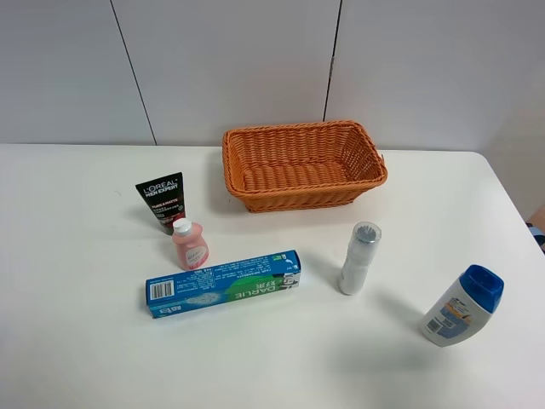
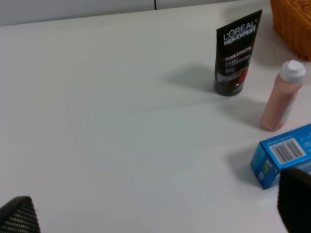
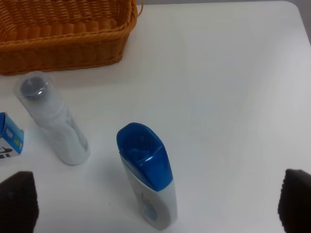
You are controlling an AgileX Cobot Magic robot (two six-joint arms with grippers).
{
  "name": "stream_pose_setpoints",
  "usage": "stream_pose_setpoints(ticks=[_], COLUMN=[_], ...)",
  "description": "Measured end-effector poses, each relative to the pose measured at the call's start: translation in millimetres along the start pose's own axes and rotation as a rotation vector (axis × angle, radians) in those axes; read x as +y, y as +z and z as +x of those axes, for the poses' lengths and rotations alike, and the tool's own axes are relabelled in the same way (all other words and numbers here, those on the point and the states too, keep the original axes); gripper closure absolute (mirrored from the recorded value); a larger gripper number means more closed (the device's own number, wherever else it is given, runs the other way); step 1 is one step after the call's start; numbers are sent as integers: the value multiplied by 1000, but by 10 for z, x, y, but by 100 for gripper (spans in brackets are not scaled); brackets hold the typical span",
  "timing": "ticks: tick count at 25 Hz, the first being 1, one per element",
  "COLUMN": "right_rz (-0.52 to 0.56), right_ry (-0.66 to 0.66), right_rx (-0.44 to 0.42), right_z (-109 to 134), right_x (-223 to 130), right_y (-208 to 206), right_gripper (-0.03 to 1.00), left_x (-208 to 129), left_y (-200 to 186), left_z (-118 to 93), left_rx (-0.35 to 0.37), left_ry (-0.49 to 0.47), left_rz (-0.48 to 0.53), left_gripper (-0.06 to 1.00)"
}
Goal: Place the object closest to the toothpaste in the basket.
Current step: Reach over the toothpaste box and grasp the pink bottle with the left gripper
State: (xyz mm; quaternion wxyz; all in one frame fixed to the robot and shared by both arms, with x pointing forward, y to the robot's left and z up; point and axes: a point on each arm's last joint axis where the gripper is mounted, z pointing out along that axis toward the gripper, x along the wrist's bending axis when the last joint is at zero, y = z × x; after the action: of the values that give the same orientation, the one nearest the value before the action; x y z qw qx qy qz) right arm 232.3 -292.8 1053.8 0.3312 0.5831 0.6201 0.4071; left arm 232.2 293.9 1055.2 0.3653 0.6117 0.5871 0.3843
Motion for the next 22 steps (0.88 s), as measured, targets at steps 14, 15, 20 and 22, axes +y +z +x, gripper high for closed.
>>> stream_pose_setpoints(ticks=[14, 15, 20, 22], right_rz=[0, 0, 0, 0], right_ry=[0, 0, 0, 0], right_rx=[0, 0, 0, 0], right_z=[0, 0, 0, 0], right_x=[0, 0, 0, 0], right_y=[0, 0, 0, 0], right_gripper=[-3, -3, -3, -3], left_x=[-1, -1, 45, 143], left_y=[0, 0, 23, 98], left_z=[5, 5, 17, 32], left_rx=[6, 6, 12, 12], left_ry=[0, 0, 0, -4], left_rz=[1, 1, 7, 29], left_gripper=[-5, -5, -5, -5])
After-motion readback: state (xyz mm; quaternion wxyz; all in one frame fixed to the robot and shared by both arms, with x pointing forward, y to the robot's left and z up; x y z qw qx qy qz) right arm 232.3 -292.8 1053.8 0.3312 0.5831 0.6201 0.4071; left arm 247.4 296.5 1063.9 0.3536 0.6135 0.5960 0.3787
